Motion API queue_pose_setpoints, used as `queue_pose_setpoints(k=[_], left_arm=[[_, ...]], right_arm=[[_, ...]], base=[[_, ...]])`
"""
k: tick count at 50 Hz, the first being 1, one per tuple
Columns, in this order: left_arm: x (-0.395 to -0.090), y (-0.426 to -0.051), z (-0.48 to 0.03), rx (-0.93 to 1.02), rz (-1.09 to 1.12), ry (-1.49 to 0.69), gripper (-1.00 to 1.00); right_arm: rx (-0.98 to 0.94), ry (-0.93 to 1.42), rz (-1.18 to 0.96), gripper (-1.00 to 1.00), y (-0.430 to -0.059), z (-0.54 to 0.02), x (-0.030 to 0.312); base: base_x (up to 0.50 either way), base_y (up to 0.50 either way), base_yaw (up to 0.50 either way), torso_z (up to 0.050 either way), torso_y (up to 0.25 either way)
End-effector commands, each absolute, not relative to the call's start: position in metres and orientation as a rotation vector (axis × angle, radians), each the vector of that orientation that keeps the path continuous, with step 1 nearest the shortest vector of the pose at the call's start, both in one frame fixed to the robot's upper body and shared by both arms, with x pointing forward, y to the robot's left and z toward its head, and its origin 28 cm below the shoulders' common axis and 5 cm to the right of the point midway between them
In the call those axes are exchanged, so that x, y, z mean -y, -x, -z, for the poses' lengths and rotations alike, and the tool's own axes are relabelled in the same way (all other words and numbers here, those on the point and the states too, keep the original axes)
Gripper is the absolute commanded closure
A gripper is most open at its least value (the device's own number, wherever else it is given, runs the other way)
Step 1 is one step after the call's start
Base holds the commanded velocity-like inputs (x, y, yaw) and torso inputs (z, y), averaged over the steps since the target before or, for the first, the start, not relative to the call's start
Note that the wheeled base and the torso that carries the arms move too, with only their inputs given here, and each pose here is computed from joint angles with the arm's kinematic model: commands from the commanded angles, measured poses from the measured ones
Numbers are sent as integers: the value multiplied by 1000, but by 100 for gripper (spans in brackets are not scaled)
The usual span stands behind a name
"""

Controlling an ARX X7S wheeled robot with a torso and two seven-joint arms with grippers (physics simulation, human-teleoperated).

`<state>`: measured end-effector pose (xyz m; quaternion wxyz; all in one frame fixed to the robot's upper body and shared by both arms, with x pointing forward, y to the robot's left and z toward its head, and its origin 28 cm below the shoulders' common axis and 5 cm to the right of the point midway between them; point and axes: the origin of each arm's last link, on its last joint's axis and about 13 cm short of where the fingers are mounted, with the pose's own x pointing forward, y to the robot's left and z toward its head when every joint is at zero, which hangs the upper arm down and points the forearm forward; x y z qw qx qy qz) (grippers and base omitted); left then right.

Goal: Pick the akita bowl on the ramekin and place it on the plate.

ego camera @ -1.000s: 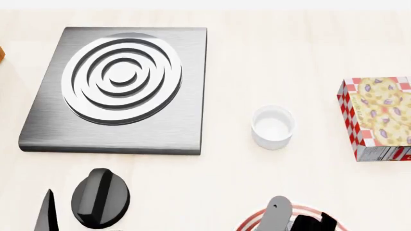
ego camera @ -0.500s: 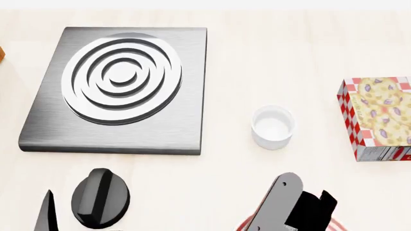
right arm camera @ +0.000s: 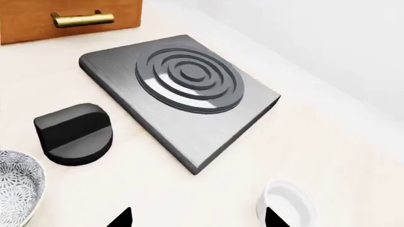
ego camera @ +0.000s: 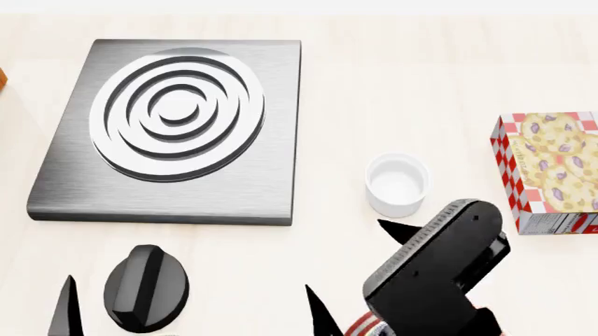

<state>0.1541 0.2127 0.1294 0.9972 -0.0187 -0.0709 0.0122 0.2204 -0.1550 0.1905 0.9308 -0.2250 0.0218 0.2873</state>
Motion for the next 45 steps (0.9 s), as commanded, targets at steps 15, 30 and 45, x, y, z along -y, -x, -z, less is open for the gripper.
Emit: queue_pose_setpoints(k=[15, 30, 45], left_arm=[[-214, -154, -129, 156, -27, 31, -100], [-213, -153, -130, 169, -18, 33, -100], [-213, -154, -130, 175, -16, 33, -100]], right_arm=[[296, 199, -288, -100, -230, -200, 154], [403, 119, -190, -100, -226, -197, 158], [595, 101, -105, -100, -217, -201, 161]], base=[[0, 0, 0, 0, 0], [0, 0, 0, 0, 91], [0, 0, 0, 0, 250]])
